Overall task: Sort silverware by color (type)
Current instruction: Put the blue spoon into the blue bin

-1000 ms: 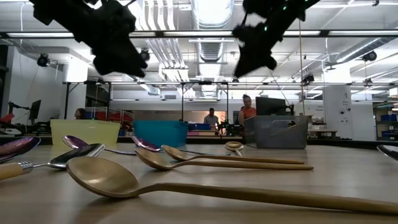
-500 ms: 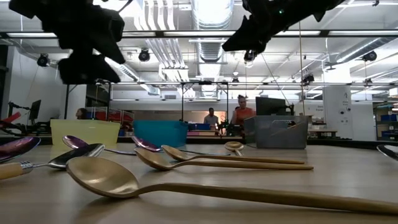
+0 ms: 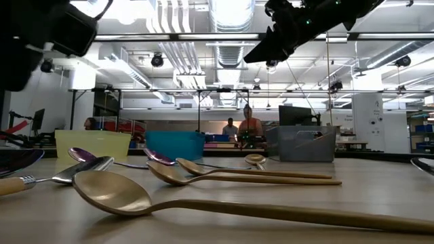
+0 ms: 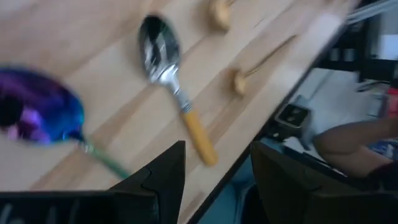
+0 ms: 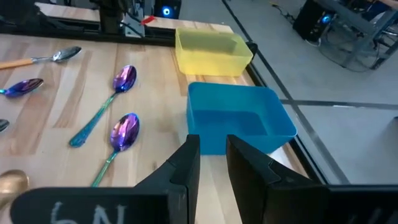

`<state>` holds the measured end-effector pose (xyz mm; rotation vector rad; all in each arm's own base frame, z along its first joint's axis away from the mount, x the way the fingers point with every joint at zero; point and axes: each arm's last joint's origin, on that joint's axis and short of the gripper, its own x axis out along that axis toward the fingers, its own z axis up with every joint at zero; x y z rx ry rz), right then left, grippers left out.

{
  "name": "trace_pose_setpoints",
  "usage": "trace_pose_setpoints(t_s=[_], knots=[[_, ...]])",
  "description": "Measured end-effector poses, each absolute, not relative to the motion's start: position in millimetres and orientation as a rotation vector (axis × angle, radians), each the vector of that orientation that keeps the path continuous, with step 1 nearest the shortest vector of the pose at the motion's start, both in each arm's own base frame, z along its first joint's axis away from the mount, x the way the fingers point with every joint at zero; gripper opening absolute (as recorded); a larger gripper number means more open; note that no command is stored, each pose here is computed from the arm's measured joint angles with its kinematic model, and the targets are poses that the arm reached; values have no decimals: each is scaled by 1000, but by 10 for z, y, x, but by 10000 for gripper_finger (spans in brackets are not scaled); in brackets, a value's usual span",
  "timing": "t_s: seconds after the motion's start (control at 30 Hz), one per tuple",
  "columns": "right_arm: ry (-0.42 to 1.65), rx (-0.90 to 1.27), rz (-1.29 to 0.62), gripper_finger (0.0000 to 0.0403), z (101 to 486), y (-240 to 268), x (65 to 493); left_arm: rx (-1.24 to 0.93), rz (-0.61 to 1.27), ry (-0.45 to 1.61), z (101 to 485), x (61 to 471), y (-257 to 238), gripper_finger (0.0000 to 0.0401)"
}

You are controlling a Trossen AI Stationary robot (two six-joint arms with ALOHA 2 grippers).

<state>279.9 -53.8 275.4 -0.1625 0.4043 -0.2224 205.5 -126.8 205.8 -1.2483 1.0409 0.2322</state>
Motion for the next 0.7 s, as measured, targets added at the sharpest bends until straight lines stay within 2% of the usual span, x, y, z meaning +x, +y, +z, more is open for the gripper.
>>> trace_pose_setpoints(t_s=[0.3,0.47,0.7], knots=[[403,-163,-225,68,2757,-544,2798,-1121,451,1292,2393,2121,-1552,162],[404,-163,-225,68,2755,-544,2798,-1037,592,1282,2510,2182,-1672,162],[405,-164,-224,68,2753,-543,2797,-1051,690,1277,2433,2300,-1810,162]])
